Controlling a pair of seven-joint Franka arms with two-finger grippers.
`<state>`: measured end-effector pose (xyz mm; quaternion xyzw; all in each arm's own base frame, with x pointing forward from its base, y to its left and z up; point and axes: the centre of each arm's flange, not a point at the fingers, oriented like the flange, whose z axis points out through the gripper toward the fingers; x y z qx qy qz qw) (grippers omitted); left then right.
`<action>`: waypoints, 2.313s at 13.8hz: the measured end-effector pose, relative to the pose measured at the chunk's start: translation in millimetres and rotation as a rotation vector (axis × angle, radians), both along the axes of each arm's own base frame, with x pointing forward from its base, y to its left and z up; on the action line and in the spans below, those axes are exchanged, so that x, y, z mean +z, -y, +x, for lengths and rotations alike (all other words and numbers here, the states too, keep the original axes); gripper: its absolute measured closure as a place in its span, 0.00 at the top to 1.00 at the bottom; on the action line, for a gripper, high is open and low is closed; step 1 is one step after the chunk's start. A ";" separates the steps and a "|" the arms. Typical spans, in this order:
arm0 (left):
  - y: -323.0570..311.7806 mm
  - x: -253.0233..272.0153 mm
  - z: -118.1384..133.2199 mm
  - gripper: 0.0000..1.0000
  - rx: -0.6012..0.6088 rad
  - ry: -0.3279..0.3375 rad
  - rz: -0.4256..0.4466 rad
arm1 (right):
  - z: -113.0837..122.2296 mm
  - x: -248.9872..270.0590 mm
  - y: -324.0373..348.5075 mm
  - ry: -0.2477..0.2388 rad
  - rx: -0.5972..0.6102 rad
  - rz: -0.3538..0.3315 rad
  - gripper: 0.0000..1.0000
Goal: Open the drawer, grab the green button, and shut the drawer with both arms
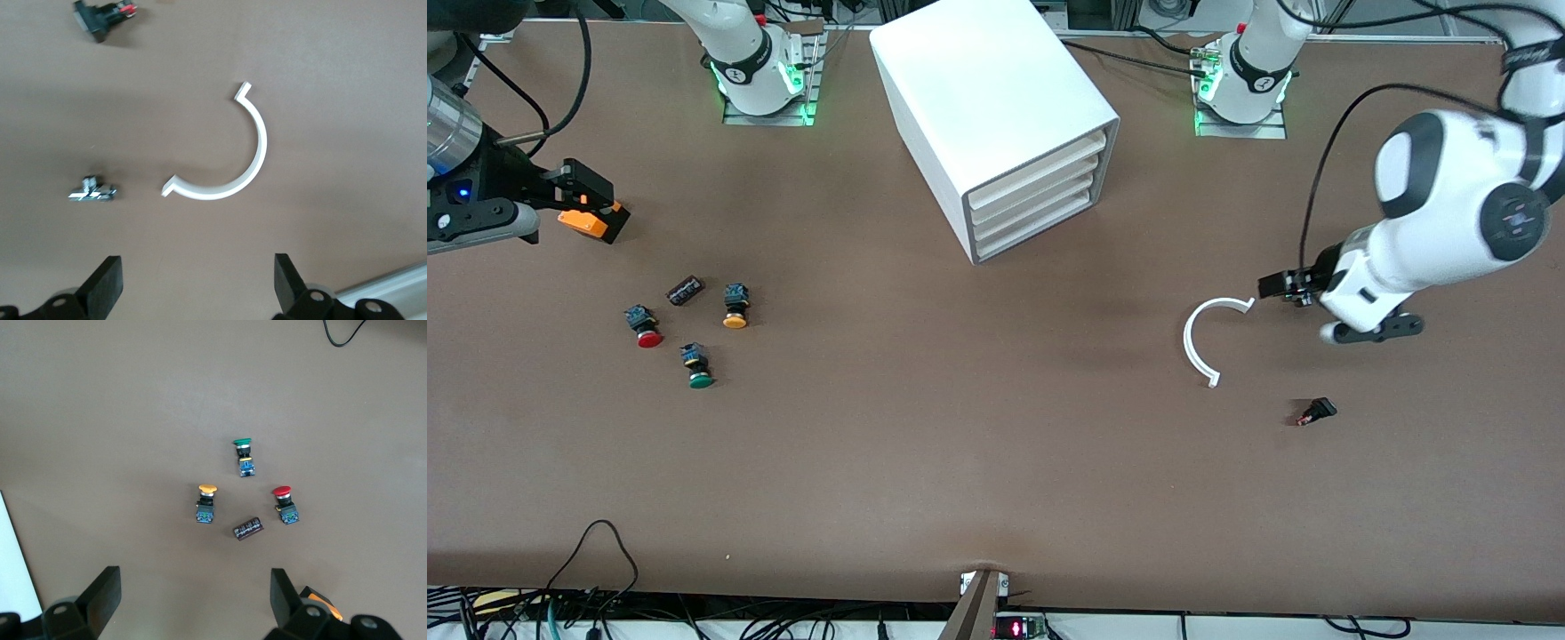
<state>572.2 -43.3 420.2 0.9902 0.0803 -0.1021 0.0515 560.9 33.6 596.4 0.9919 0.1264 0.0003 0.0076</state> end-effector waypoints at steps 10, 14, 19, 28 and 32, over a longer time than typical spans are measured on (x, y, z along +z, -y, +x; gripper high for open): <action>-67.1 119.4 -58.6 1.00 -0.070 0.059 0.126 | 0.0 0.4 0.0 0.001 -0.001 0.000 1.00; -89.8 127.5 -61.9 1.00 -0.094 0.074 0.154 | 0.0 0.4 -0.3 0.001 -0.001 0.000 1.00; -71.2 131.7 -53.0 1.00 -0.098 0.097 0.182 | 0.0 0.4 -0.7 0.001 0.000 0.000 1.00; -55.3 157.3 -36.7 1.00 -0.045 0.152 0.109 | 0.1 0.4 -0.3 0.001 -0.001 0.000 1.00; -63.5 154.8 -34.0 1.00 -0.072 0.153 0.104 | 0.1 0.4 -0.3 0.001 -0.001 0.000 1.00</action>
